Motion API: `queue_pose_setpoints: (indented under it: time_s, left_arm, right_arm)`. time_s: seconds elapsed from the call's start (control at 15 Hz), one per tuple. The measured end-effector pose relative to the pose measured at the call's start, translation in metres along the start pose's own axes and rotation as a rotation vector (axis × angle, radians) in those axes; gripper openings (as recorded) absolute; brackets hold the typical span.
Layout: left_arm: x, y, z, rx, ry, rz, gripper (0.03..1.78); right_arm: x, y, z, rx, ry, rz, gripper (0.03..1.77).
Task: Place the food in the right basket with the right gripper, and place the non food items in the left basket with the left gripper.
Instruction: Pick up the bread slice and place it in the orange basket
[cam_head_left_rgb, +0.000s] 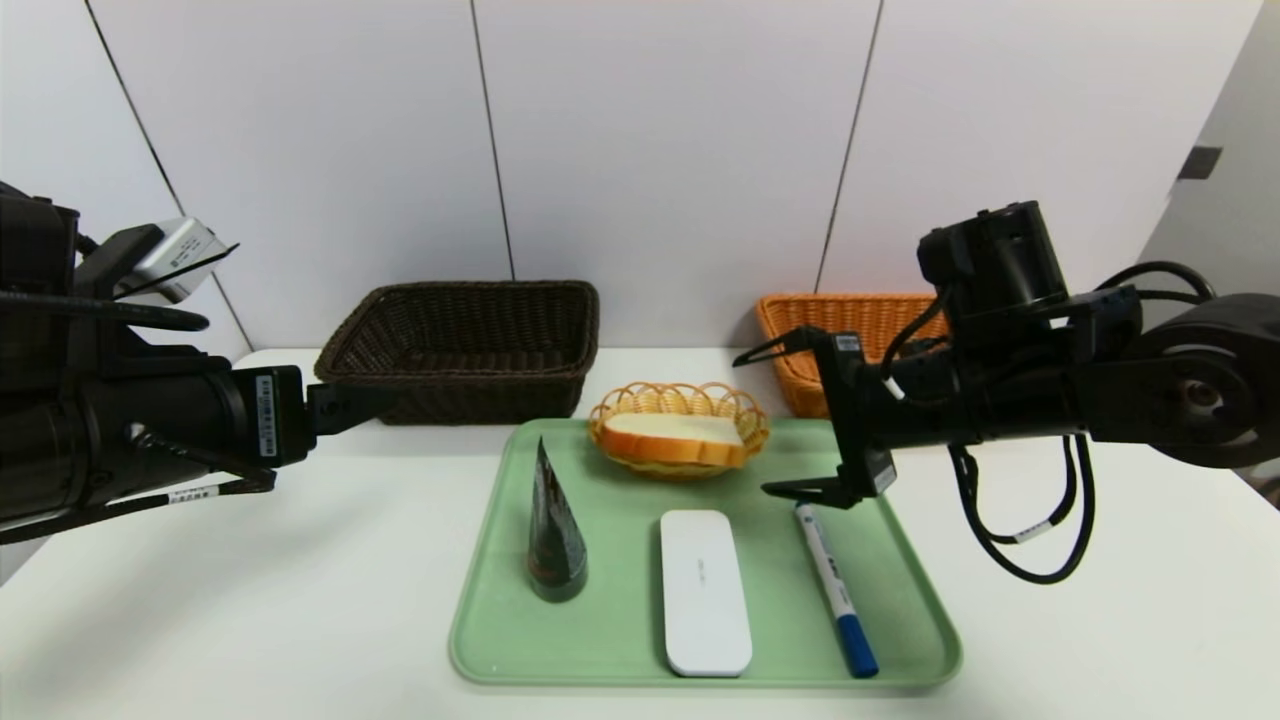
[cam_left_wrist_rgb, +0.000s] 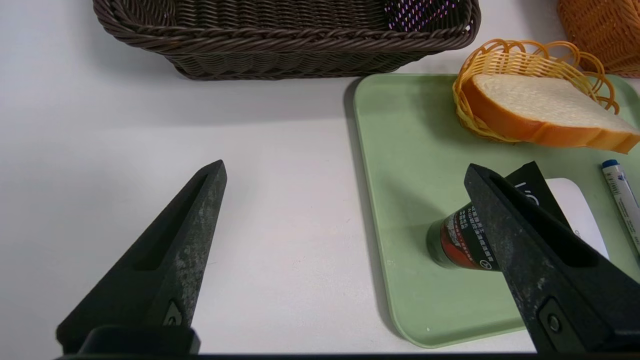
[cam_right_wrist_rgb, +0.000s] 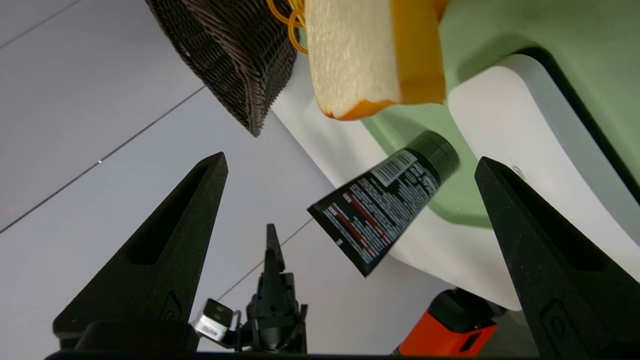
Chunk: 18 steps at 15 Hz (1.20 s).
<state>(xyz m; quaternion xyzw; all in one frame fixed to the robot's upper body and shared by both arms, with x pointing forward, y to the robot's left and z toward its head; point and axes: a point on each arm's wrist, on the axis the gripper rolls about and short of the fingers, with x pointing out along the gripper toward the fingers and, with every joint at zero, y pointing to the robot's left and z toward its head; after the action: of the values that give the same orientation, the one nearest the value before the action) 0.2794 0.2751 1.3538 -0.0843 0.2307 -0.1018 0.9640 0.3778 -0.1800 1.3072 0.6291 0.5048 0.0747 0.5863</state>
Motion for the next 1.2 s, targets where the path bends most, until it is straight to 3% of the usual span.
queue_pose_setpoints:
  time_s: [0.53,1.2]
  left_arm:
    - [-0.001,0.000,-0.002,-0.001,0.003,0.000,1.69]
    - [0.000,0.001,-0.006,-0.001,0.014,0.002,1.69]
  right_arm:
    - [0.036,-0.011,-0.004,-0.005,-0.051,-0.037,1.70]
    - [0.042,-0.005,-0.005,0.017,-0.059,0.003,1.70]
